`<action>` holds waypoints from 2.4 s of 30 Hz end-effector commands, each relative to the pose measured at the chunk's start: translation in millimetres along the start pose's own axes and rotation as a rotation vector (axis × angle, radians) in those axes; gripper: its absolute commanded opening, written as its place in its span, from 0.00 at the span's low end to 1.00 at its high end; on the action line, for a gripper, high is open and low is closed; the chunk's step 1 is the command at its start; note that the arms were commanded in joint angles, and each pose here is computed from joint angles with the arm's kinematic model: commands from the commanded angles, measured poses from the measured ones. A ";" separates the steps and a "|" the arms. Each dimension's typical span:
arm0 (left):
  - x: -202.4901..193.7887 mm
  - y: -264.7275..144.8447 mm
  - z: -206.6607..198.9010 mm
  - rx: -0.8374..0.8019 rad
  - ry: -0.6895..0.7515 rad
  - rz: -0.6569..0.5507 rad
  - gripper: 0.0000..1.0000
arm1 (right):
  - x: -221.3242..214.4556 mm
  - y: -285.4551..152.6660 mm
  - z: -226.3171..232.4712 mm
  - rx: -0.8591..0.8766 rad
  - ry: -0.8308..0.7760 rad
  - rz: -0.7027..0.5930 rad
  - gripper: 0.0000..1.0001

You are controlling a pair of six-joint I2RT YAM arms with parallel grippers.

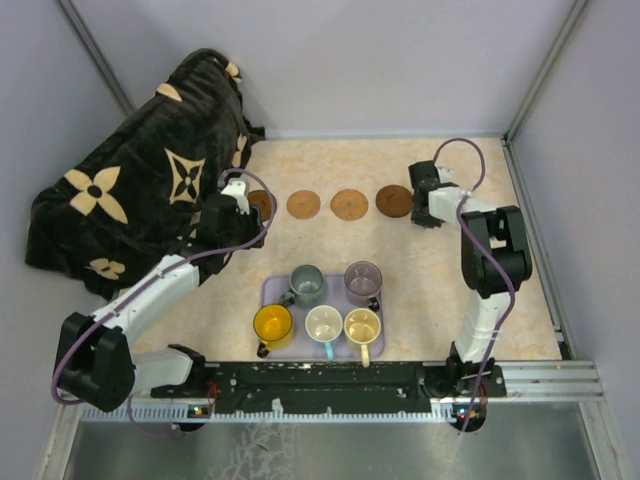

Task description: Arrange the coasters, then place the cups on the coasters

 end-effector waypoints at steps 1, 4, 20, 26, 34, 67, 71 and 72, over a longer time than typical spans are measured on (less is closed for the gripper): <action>-1.4 3.0 1.6 0.012 0.009 0.000 0.57 | 15.9 10.9 -2.2 -0.022 0.037 -0.025 0.00; -0.3 2.6 2.1 0.016 0.011 -0.002 0.57 | 18.6 14.4 -3.4 -0.025 0.043 -0.022 0.00; -3.1 4.1 1.9 0.015 0.012 0.009 0.57 | 28.1 17.6 -11.7 -0.058 0.064 -0.036 0.00; -4.6 5.5 1.6 0.012 0.012 0.017 0.57 | 27.9 19.9 -15.1 -0.067 0.067 -0.031 0.00; -6.1 6.8 1.4 0.013 0.013 0.022 0.57 | 32.8 23.5 -16.9 -0.082 0.062 -0.037 0.00; 12.1 -31.5 2.6 -0.004 -0.039 -0.085 0.65 | 49.4 -149.5 -83.9 0.081 0.162 -0.322 0.73; 9.3 -41.8 3.8 -0.001 -0.053 -0.096 0.82 | 41.8 -167.5 -99.0 0.092 0.179 -0.378 0.79; 9.1 -44.6 4.3 0.000 -0.057 -0.101 0.92 | 38.8 -170.2 -102.7 0.092 0.181 -0.390 0.80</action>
Point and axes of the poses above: each gripper's point midway between its finger pads, its own y axis out along the fingers, its own z axis along the line the jaws close on, x = y × z, the point moved 9 cm from there along -y, back along the fingers, and after that the axes turned 12 degrees about y, right-handed, at the moved point
